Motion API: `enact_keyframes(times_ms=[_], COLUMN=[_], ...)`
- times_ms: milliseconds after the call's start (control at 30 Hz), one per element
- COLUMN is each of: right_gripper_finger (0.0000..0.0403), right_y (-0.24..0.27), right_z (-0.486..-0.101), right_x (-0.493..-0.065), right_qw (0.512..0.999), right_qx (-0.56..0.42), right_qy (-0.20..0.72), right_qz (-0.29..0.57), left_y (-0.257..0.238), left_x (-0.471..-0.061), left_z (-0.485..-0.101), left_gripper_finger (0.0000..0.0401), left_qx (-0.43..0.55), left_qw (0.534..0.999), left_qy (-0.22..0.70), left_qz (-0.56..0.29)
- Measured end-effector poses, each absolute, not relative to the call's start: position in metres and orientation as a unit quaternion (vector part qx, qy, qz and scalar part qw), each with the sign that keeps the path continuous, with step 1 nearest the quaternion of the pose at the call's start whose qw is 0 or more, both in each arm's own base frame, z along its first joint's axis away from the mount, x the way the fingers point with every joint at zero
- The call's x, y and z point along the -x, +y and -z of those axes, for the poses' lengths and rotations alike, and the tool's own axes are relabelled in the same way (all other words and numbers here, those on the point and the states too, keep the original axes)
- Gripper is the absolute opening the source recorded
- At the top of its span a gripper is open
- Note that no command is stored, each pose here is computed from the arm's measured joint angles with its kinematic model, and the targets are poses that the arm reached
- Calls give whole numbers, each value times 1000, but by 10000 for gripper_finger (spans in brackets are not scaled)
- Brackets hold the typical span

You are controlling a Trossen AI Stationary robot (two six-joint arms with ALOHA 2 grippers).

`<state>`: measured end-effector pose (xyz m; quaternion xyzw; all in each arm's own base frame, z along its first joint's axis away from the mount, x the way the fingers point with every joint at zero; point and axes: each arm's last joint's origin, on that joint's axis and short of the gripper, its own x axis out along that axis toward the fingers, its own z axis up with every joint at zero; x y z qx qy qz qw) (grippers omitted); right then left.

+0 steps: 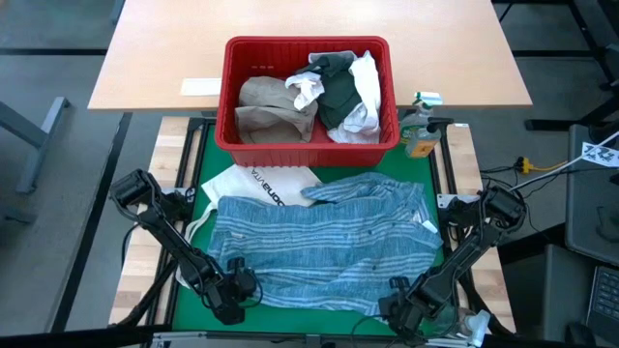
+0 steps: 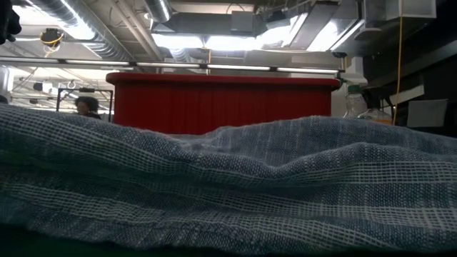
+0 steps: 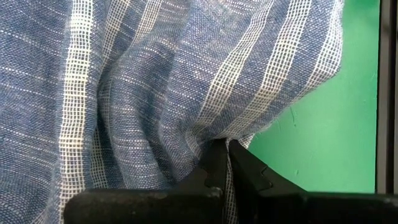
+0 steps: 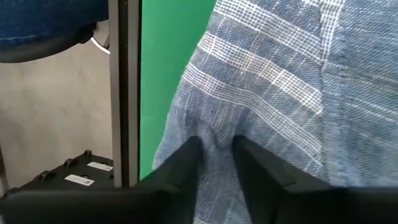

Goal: Fold Laundry from Bin
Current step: Fold the blue polo shirt

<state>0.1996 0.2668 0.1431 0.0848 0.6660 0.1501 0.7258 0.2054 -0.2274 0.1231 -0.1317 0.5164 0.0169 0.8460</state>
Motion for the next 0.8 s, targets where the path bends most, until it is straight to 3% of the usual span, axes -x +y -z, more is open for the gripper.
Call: enact_keyframes(times_ms=[233,467,800], right_gripper_finger=[8,12,4], right_y=[265,269,285], right_z=[-142,-152,-218], right_x=[-200,-202,-212], right_qw=[728,729,703], right_qx=[-76,-74,-59], right_qy=[666,664,685], right_qz=[-144,-148,-183], left_y=[-228,-231,-250], left_x=[-208,-209,-207], left_z=[-123,-136,-191], left_gripper_finger=[0,0,0], left_qx=[134,148,185], left_qw=[859,852,803], left_qy=[494,502,560], left_qz=[-24,-6,84])
